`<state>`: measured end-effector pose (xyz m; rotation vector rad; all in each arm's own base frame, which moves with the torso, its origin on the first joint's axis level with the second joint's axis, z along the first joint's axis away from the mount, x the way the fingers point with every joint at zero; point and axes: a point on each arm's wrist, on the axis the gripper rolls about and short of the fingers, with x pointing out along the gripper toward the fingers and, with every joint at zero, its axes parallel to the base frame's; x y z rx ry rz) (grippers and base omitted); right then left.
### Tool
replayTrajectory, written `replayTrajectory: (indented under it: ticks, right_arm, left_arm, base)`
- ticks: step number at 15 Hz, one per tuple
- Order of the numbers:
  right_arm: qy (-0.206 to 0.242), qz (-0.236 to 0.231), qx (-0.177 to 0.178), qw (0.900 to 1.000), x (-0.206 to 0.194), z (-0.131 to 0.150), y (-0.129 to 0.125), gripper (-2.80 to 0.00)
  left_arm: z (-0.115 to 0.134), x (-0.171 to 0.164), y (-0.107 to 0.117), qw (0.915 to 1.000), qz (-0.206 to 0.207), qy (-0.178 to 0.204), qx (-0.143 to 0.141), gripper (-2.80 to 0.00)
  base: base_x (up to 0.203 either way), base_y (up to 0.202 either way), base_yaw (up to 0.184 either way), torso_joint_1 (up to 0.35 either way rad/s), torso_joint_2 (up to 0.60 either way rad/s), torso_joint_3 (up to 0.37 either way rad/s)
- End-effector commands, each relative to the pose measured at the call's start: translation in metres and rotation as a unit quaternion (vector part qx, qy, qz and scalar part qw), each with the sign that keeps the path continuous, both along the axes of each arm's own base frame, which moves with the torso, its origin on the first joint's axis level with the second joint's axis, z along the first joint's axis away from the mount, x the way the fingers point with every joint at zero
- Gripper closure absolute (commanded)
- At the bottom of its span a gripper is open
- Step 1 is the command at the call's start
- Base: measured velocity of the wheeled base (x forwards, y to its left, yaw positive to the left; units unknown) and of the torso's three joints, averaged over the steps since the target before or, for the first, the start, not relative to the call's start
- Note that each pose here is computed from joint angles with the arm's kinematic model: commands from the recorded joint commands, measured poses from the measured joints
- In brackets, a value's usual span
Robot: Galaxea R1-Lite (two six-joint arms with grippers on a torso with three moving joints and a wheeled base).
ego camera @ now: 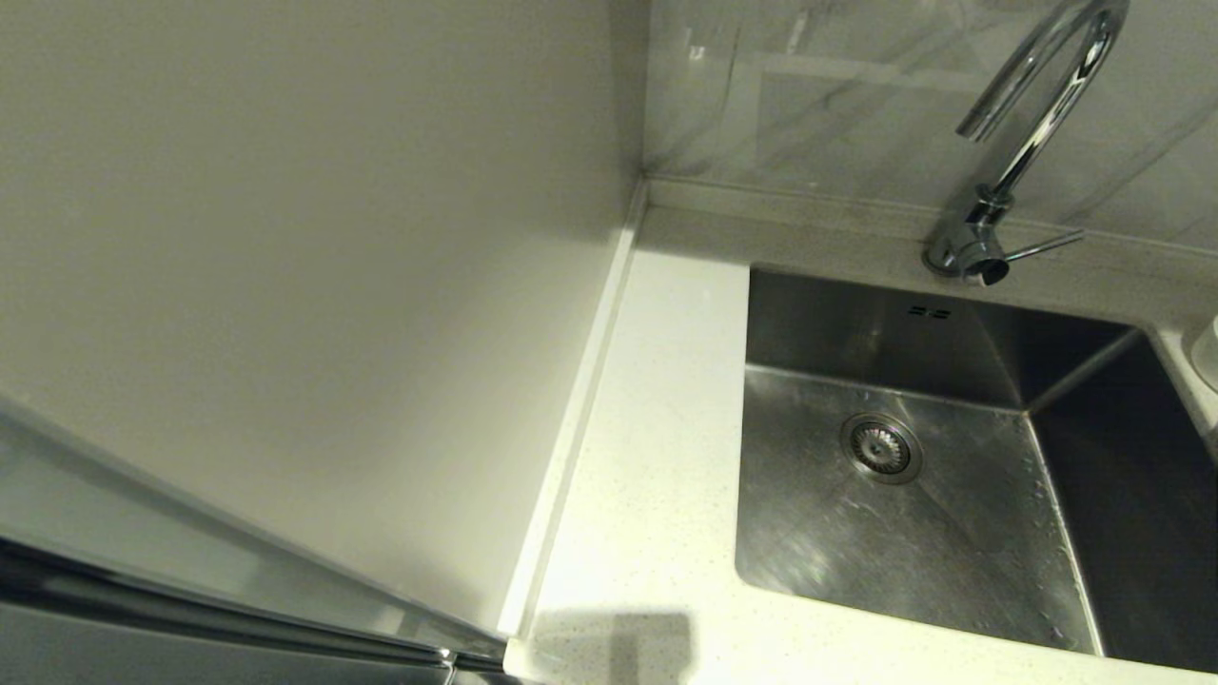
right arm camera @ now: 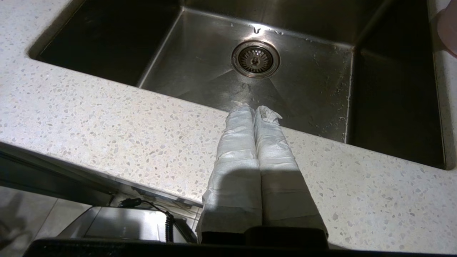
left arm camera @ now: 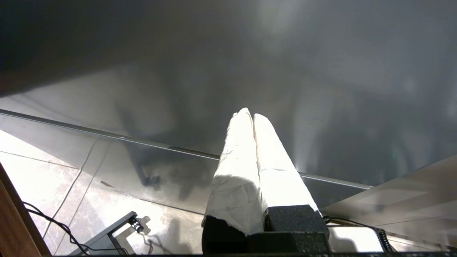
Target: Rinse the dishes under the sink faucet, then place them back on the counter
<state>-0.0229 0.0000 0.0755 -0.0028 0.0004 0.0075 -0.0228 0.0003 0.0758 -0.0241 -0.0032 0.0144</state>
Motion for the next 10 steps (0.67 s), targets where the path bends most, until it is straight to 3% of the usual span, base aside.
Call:
replayTrajectory:
  ticks: [1, 10]
  right_arm:
    - [0.002, 0.0, 0.0, 1.0, 0.0003, 0.0, 0.0, 0.0]
    - [0.002, -0.001, 0.001, 1.0, 0.0003, -0.0001, -0.0001, 0.0]
  left_arm:
    - [-0.0001, -0.0002, 0.0, 1.0, 0.0, -0.002, 0.0, 0.0]
    - [-0.0001, -0.0002, 0.0, 1.0, 0.0, -0.002, 0.0, 0.0]
  base:
    - [0.0, 0.0, 0.0, 0.0, 0.0, 0.0]
    - [0.0, 0.0, 0.0, 0.0, 0.0, 0.0]
